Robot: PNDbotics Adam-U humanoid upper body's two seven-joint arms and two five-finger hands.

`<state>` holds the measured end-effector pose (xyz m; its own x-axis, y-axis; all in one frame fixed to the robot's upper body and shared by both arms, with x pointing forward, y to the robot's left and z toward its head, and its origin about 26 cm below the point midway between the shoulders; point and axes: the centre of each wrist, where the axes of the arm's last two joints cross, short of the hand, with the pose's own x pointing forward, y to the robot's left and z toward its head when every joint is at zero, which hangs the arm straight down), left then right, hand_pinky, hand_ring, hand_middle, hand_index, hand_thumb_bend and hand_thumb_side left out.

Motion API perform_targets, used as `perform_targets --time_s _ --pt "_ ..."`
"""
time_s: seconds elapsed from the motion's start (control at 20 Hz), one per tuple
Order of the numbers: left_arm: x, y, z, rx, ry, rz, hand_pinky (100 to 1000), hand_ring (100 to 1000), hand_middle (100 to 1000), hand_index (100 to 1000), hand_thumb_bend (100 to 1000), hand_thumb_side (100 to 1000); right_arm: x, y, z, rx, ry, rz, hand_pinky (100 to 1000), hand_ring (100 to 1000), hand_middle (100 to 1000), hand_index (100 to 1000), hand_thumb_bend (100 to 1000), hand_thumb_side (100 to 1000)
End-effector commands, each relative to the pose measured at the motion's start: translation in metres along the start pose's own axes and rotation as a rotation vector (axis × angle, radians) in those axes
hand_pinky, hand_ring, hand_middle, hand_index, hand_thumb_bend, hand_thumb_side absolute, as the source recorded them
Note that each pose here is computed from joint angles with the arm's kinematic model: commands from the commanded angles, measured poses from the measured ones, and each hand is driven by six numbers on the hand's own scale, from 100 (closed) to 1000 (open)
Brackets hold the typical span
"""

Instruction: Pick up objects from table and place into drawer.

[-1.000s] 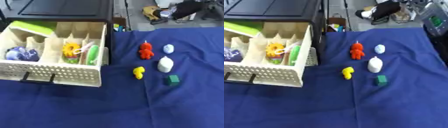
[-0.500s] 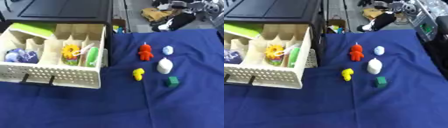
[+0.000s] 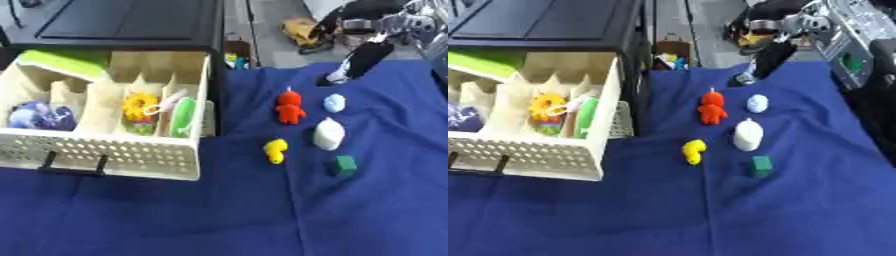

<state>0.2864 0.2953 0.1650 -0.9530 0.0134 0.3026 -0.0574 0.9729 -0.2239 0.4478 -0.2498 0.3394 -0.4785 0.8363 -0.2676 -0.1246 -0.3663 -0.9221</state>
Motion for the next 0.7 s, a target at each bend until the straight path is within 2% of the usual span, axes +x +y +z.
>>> perform_targets --time_s 0.05,0.3,0.7 --pt "0.003 -0.002 -0.006 -0.018 -0.023 0.007 521 713 727 817 415 1000 -0.005 -0.012 0.016 -0.005 0.052 0.019 791 847 752 886 624 588" --pt "0.003 -0.002 -0.006 -0.017 -0.023 0.008 520 713 727 817 414 1000 0.0 -0.009 0.021 0.014 0.05 0.003 783 839 701 859 631 601" --pt "0.002 -0.003 -0.007 -0.015 -0.026 0.01 518 713 726 816 414 1000 0.0 0.008 0.024 0.099 0.06 -0.034 769 836 715 857 623 617"
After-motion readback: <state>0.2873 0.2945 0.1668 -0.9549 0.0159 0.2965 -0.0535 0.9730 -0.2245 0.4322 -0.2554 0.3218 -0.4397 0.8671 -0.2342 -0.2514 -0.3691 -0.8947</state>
